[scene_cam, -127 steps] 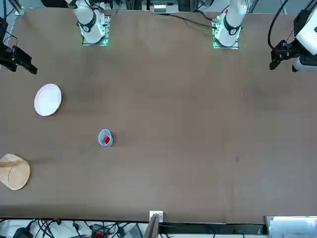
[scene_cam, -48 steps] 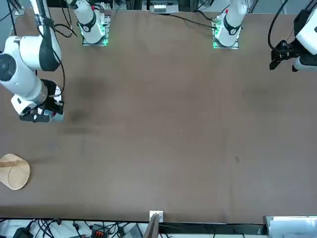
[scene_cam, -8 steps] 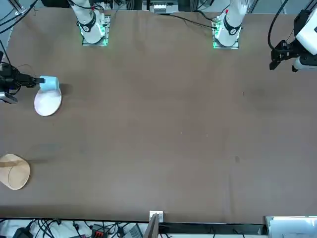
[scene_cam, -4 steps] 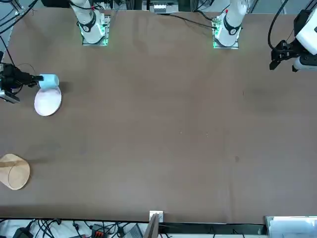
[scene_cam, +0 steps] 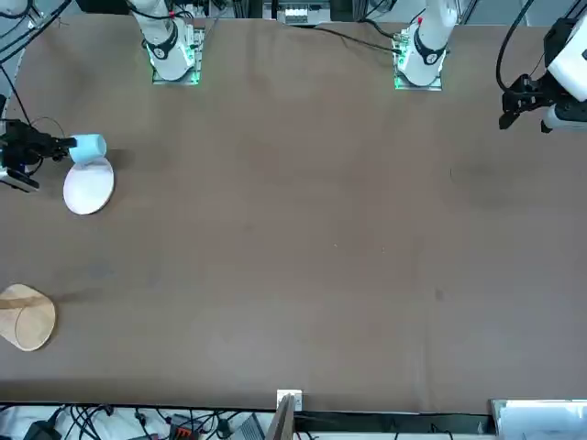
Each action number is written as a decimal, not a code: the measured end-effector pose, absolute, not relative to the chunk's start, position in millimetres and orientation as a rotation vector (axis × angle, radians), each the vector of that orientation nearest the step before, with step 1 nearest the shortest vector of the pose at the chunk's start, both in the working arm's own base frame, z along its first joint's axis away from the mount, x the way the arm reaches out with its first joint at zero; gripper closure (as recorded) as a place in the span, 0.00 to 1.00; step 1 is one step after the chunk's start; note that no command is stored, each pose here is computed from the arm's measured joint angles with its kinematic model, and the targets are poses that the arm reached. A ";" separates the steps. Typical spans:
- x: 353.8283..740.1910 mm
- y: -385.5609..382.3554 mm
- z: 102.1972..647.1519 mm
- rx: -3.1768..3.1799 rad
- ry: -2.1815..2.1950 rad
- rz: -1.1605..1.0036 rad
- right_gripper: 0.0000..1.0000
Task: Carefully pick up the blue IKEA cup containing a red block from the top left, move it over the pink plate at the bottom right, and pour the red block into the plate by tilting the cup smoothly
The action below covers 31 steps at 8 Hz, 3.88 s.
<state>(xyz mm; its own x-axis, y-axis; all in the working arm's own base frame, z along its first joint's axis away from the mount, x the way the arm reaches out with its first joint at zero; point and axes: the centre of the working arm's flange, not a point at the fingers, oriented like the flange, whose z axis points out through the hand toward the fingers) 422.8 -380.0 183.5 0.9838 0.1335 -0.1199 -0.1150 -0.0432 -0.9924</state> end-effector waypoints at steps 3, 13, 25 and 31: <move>426.1 -382.4 183.6 -1.589 -0.025 0.195 0.98; 483.3 -372.6 231.6 -1.845 -0.066 0.147 0.98; 599.7 -111.5 373.9 -2.894 -0.289 0.052 0.98; 620.3 19.2 355.6 -2.981 0.350 0.087 0.98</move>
